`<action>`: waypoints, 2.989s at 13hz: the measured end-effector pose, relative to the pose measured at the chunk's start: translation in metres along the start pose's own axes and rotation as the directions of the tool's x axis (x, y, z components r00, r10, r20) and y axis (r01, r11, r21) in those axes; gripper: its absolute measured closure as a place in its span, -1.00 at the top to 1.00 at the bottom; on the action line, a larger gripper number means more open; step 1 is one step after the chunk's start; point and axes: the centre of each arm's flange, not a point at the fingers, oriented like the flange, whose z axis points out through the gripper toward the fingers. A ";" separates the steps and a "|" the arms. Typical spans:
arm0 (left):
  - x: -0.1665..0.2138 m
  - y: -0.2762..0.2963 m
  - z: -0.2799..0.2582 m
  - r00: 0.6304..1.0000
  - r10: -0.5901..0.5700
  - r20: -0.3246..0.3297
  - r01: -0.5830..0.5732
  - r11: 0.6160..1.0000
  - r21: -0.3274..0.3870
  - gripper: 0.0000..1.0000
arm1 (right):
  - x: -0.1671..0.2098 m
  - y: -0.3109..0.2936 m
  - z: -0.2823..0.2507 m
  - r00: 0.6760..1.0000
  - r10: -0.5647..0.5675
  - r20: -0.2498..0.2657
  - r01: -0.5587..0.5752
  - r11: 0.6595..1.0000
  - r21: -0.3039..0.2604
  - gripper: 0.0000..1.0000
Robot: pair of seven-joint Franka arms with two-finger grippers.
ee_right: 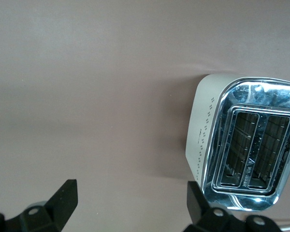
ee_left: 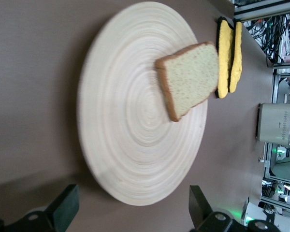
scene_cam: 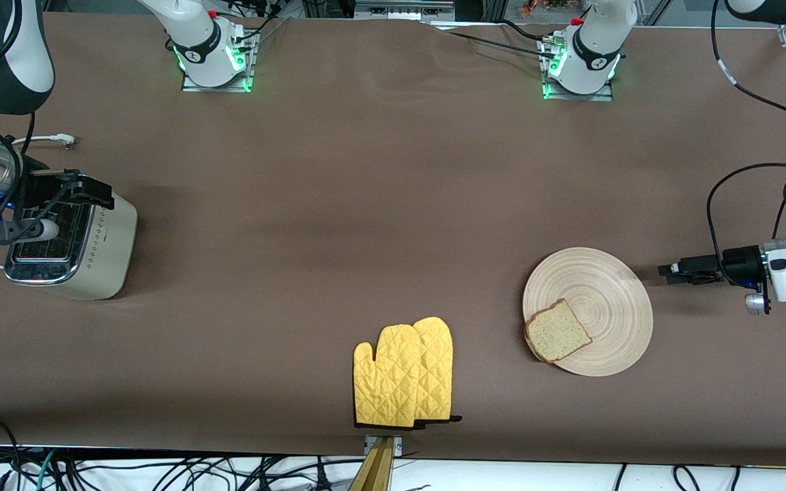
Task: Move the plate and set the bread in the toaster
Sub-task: 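Grasp the wooden plate rim with the left gripper, then drag the plate toward the table middle while the right gripper approaches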
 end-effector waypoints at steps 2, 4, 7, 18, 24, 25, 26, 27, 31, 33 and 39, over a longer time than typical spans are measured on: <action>-0.003 -0.038 0.008 0.998 -0.040 -0.044 0.039 0.999 -0.022 1.00 | 0.003 -0.007 0.004 1.000 -0.010 0.004 0.010 1.000 -0.001 1.00; -0.001 -0.054 0.044 0.994 -0.088 -0.069 0.081 0.991 -0.109 0.99 | 0.010 -0.030 0.011 1.000 -0.022 -0.001 0.022 1.000 -0.006 1.00; 0.006 -0.050 0.075 0.992 -0.107 -0.067 0.095 0.982 -0.161 0.68 | 0.018 -0.072 0.022 1.000 -0.025 -0.002 0.025 1.000 -0.016 1.00; 0.033 0.002 0.087 1.000 0.009 0.015 -0.006 0.983 -0.183 -0.82 | 0.041 -0.100 0.053 0.999 -0.034 -0.029 0.036 0.998 0.058 1.00; 0.039 0.133 0.230 0.942 0.190 0.276 -0.106 0.950 -0.293 -0.82 | 0.046 -0.106 0.065 1.000 -0.020 -0.017 0.022 0.993 0.114 1.00; 0.034 0.155 0.258 0.922 0.218 0.319 -0.120 0.946 -0.301 -0.82 | 0.047 -0.109 0.069 1.000 -0.012 -0.009 0.013 0.989 0.148 1.00; 0.028 0.173 0.284 0.902 0.242 0.357 -0.132 0.943 -0.306 -0.82 | 0.050 -0.111 0.076 1.000 -0.005 0.000 0.005 0.985 0.174 1.00; 0.021 0.187 0.308 0.884 0.260 0.388 -0.142 0.941 -0.308 -0.82 | 0.052 -0.114 0.083 1.000 0.002 0.010 -0.004 0.980 0.198 1.00; 0.004 0.191 0.361 0.872 0.253 0.418 -0.149 0.953 -0.265 -0.82 | 0.065 -0.123 0.114 0.998 0.038 0.042 -0.049 0.954 0.295 1.00; -0.004 0.177 0.369 0.875 0.225 0.429 -0.124 0.960 -0.253 -0.69 | 0.071 -0.128 0.130 0.996 0.058 0.063 -0.077 0.935 0.346 1.00; 0.013 0.180 0.301 0.847 0.197 0.493 -0.157 0.980 -0.121 0.51 | 0.083 -0.176 0.180 0.993 0.070 0.096 -0.105 0.898 0.427 1.00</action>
